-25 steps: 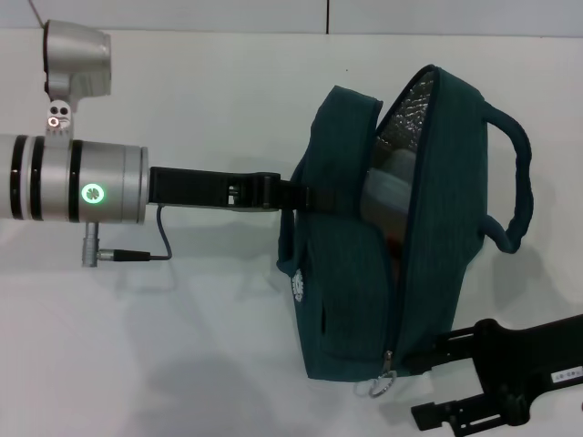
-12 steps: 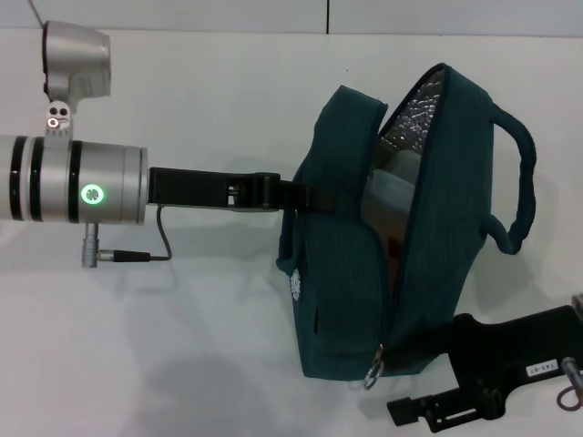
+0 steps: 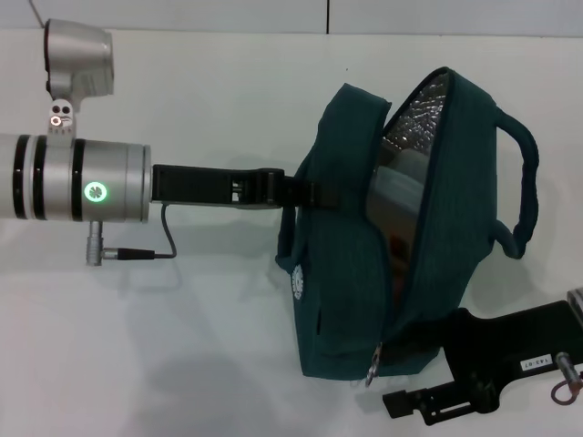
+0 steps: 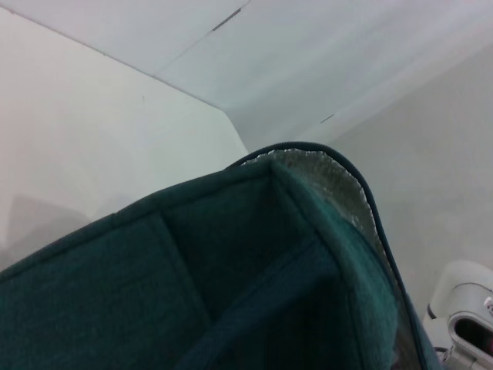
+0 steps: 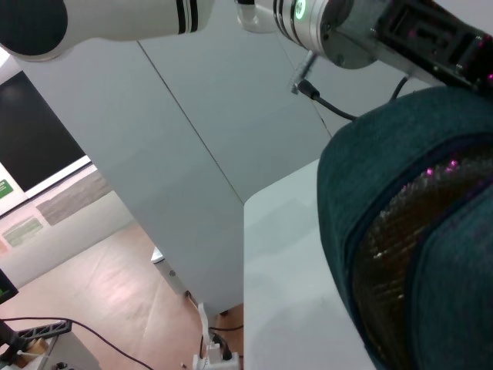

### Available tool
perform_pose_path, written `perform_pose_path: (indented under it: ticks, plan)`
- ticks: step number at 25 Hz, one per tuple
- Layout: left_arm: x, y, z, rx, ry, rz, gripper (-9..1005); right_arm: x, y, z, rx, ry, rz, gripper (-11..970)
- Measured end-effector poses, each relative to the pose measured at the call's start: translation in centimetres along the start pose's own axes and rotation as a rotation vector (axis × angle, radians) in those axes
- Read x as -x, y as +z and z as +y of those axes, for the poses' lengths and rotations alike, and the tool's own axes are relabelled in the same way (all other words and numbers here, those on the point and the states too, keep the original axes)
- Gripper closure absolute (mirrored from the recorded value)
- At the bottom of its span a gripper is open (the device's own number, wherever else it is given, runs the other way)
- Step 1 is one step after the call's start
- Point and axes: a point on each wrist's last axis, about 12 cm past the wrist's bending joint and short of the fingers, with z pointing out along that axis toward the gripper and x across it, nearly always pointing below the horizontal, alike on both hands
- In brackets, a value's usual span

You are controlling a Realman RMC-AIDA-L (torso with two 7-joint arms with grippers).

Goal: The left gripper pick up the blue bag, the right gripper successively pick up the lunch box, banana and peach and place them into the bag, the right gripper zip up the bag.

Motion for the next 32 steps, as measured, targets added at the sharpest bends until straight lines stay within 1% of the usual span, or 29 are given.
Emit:
perform_pose_path:
  ticks: [3,7,12,20,28,32]
  plan:
    - [0.2,0.03,-0.13,-0.01,-0.001,-0.012,937,0.02,-0.1,-0.25,-0.02,0.002,0.002,268]
    - [0.42,0.15,-0.27,-0.015,-0.004,-0.011,937,-0.06,-0.12,-0.87,-0.077,0.002,0.005,270]
    - [0.55,0.33,-0.41,-0.02,-0.004,-0.005,936,0.21,0.55,-0.69,-0.03,-0.01,0.043,274]
    - [0.31,0.1,-0.27,-0.018,-0.012,-0.01,936,0.36,0.39,-0.56,-0.017,0.0,0.043,280]
    - [0.29,0.1,-0.27,-0.018,-0.012,-0.009,936,0.06,0.43,-0.85,-0.047,0.009,0.049,451]
    - [0.29,0.14,-0.28,-0.019,-0.012,-0.009,936,-0.03,0.5,-0.86,-0.053,0.012,0.046,625]
